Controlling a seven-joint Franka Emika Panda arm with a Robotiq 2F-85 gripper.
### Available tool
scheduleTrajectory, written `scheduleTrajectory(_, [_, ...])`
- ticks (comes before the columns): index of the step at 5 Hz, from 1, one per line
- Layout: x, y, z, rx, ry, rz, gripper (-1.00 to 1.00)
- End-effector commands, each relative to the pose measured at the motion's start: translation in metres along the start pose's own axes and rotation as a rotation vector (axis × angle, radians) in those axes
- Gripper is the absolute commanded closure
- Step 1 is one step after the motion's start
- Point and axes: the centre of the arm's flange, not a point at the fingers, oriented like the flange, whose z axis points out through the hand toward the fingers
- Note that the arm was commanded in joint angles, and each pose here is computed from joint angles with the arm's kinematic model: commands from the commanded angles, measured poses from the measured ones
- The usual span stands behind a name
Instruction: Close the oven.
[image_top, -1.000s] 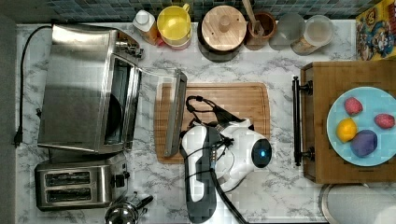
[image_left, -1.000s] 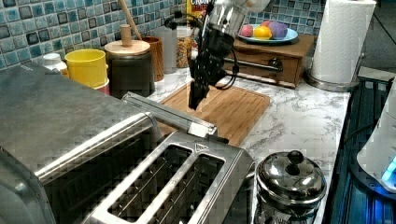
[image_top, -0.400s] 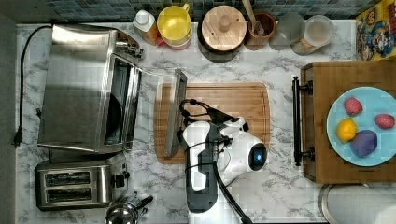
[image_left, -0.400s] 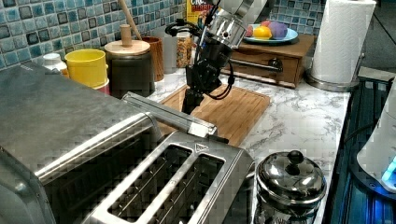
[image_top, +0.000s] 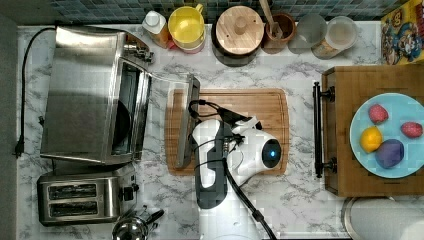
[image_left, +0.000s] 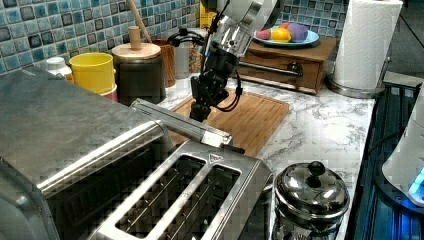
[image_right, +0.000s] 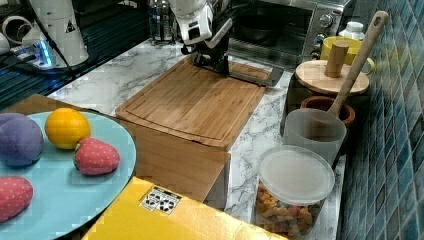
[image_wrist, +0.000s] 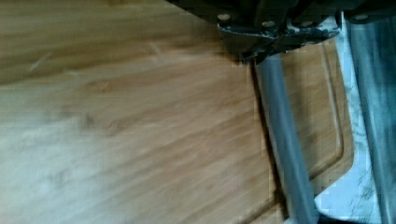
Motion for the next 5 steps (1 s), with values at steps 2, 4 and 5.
scheduleTrajectory(2, [0.042,-0.094,-0.061,0.247,0.028,-0.191,1.00])
scheduleTrajectory(4, [0.038,-0.125,-0.029,0.224,-0.055,-0.257,1.00])
scheduleTrajectory(5, [0.039,-0.134,-0.013,0.226,-0.125,-0.251,1.00])
